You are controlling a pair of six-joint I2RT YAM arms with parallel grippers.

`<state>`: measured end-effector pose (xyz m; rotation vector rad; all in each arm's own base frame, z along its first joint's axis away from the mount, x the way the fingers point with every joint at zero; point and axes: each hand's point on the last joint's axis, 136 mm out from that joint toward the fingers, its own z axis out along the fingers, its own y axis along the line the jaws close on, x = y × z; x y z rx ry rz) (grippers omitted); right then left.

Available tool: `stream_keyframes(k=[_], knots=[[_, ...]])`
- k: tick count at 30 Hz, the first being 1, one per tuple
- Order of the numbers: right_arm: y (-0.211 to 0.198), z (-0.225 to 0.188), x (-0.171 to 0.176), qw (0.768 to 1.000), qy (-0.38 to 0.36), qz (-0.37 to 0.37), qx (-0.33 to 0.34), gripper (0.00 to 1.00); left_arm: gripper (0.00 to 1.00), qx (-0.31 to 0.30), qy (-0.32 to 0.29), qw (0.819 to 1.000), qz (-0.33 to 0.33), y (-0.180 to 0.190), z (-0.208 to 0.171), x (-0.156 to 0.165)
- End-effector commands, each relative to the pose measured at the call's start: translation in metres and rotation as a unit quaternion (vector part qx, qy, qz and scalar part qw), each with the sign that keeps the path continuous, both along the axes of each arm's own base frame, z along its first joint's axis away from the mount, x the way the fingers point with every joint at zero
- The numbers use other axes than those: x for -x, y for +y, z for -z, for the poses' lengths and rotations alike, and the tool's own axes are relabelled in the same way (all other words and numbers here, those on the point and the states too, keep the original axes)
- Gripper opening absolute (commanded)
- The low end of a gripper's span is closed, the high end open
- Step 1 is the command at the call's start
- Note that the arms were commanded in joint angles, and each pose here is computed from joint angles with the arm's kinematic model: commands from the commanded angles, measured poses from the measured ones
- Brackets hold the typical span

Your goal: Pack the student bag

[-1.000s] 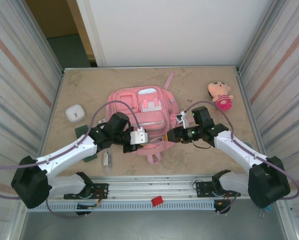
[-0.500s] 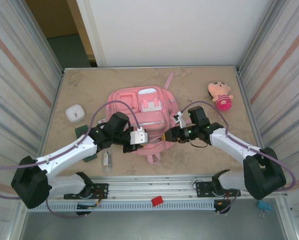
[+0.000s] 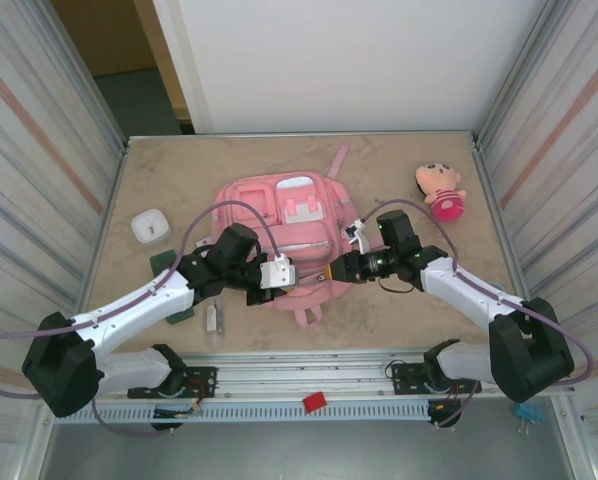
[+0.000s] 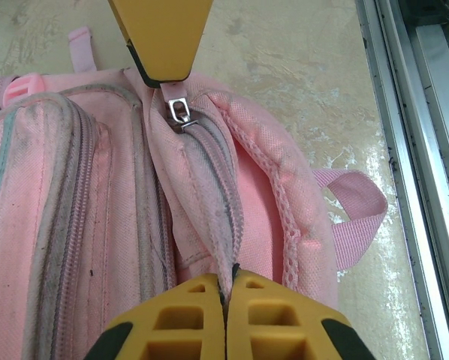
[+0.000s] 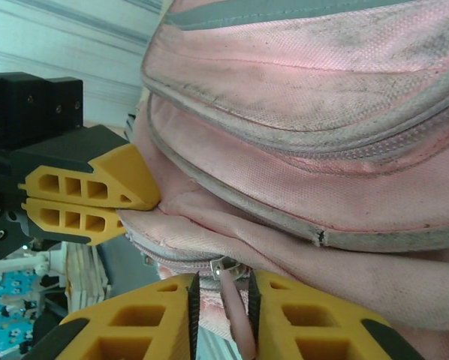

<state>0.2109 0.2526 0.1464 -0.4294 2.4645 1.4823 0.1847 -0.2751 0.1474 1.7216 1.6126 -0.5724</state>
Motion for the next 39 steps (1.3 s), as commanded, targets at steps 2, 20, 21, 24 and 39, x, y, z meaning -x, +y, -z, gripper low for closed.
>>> stream_keyframes(k=[2, 20, 21, 24, 39], knots=[[0.003, -0.003, 0.002, 1.000, -0.005, -0.009, -0.007, 0.21, 0.01, 0.048, -0.028, 0.998, 0.015, -0.010, -0.026, -0.002], [-0.021, -0.019, -0.012, 0.997, -0.042, 0.063, 0.015, 0.00, 0.11, -0.008, -0.048, 0.998, -0.044, 0.010, -0.010, -0.017], [-0.020, -0.026, -0.009, 0.997, -0.055, 0.059, 0.012, 0.00, 0.14, -0.023, -0.055, 0.996, -0.063, 0.014, -0.005, -0.023], [-0.008, -0.041, 0.001, 0.996, -0.084, 0.040, 0.009, 0.00, 0.36, -0.040, -0.053, 0.995, -0.072, 0.013, 0.001, -0.023], [0.004, -0.089, 0.018, 0.988, -0.148, 0.035, -0.021, 0.00, 0.38, 0.017, -0.043, 0.997, -0.067, -0.043, -0.019, -0.019]])
